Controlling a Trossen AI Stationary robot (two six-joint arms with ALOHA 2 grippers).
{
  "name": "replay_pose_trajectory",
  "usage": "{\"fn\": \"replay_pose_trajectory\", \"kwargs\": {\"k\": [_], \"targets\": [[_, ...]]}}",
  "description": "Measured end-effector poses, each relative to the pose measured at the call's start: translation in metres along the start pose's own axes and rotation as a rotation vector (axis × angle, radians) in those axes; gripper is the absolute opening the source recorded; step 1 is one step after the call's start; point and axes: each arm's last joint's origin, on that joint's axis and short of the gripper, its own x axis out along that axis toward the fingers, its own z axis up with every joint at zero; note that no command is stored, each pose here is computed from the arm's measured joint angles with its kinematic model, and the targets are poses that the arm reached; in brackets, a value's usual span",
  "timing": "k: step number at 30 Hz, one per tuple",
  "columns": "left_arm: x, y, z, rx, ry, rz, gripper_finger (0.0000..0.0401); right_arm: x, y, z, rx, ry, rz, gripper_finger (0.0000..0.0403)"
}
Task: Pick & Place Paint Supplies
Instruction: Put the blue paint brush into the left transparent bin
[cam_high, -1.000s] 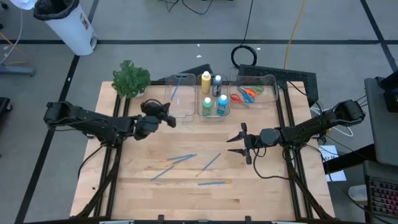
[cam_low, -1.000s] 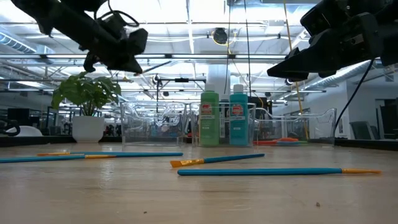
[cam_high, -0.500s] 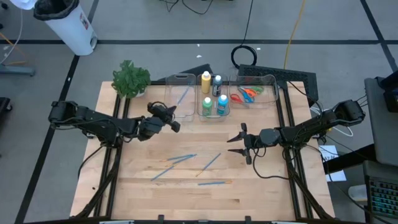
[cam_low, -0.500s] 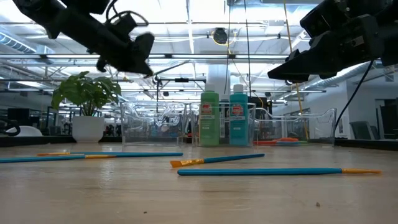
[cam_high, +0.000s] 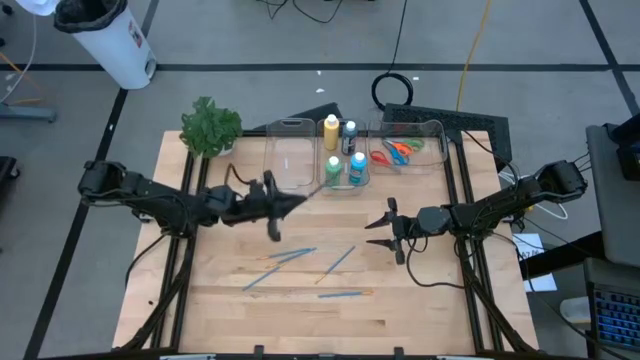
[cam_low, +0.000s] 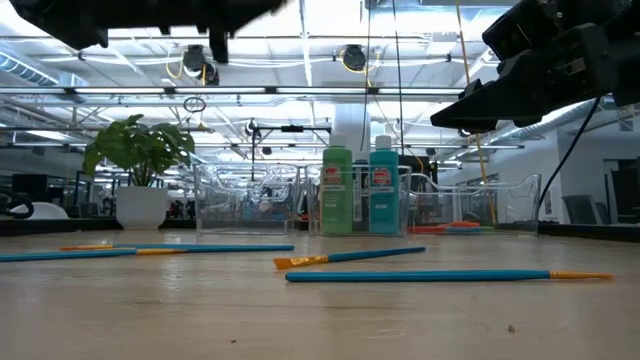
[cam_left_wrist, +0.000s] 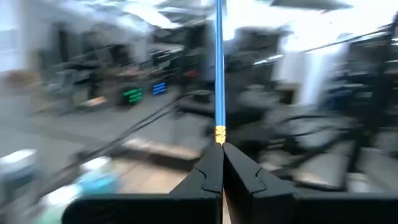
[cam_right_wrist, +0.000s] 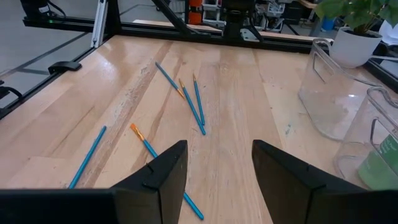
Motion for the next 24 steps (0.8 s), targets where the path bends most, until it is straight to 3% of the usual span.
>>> {"fn": "replay_pose_trajectory", "kwargs": {"k": [4, 7, 10, 16, 24], "targets": [[-0.004, -0.018, 0.01, -0.013, -0.093, -0.275, 0.0, 0.0, 0.0, 0.0, -0.001, 0.0, 0.0, 0.0171], [-0.01, -0.03, 0.019, -0.093, -0.172, -0.482, 0.0, 0.0, 0.0, 0.0, -0.001, 0.0, 0.0, 0.0171], [-0.016, -0.042, 0.024, -0.167, -0.199, -0.619, 0.0, 0.0, 0.0, 0.0, -0.002, 0.0, 0.0, 0.0171], [-0.025, -0.059, 0.026, -0.233, -0.202, -0.714, 0.0, 0.0, 0.0, 0.0, -0.003, 0.0, 0.0, 0.0171], [-0.026, -0.065, 0.029, -0.204, -0.222, -0.721, 0.0, 0.0, 0.0, 0.0, -0.003, 0.0, 0.0, 0.0171]]}}
